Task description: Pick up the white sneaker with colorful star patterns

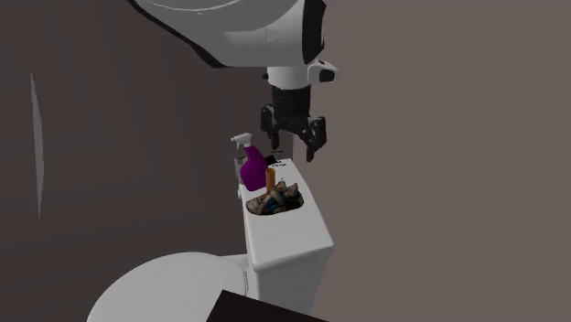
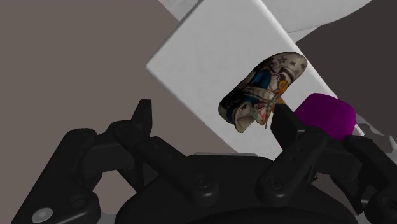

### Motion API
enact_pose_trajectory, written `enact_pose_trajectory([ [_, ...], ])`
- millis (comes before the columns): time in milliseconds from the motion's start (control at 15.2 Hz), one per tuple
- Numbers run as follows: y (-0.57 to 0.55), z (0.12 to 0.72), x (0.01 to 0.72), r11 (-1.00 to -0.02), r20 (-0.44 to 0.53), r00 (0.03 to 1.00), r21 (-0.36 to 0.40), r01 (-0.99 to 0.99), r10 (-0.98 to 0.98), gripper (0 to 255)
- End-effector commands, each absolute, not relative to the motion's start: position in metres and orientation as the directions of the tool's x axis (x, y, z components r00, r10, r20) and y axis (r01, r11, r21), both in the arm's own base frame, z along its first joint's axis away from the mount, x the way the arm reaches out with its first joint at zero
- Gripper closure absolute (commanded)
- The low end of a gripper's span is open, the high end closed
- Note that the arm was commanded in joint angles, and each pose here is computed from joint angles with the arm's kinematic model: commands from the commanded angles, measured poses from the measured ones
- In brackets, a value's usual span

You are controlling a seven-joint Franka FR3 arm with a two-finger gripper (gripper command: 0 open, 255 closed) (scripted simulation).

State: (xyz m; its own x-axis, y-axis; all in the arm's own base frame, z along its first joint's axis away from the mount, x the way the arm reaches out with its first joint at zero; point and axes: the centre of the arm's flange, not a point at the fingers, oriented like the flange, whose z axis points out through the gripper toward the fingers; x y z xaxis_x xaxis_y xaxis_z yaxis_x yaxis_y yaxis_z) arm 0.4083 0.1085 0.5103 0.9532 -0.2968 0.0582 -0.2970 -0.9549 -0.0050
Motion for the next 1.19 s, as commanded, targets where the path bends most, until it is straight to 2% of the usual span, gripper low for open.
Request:
enact_pose_trajectory([
  [0, 0.121, 0.494, 0.424, -0.941, 0.059, 0.939, 0.006, -0.338, -0.337, 0],
  [1122, 0.197, 0.331, 0.576, -0.765, 0.079, 0.773, 0.104, -0.635, -0.630, 0],
])
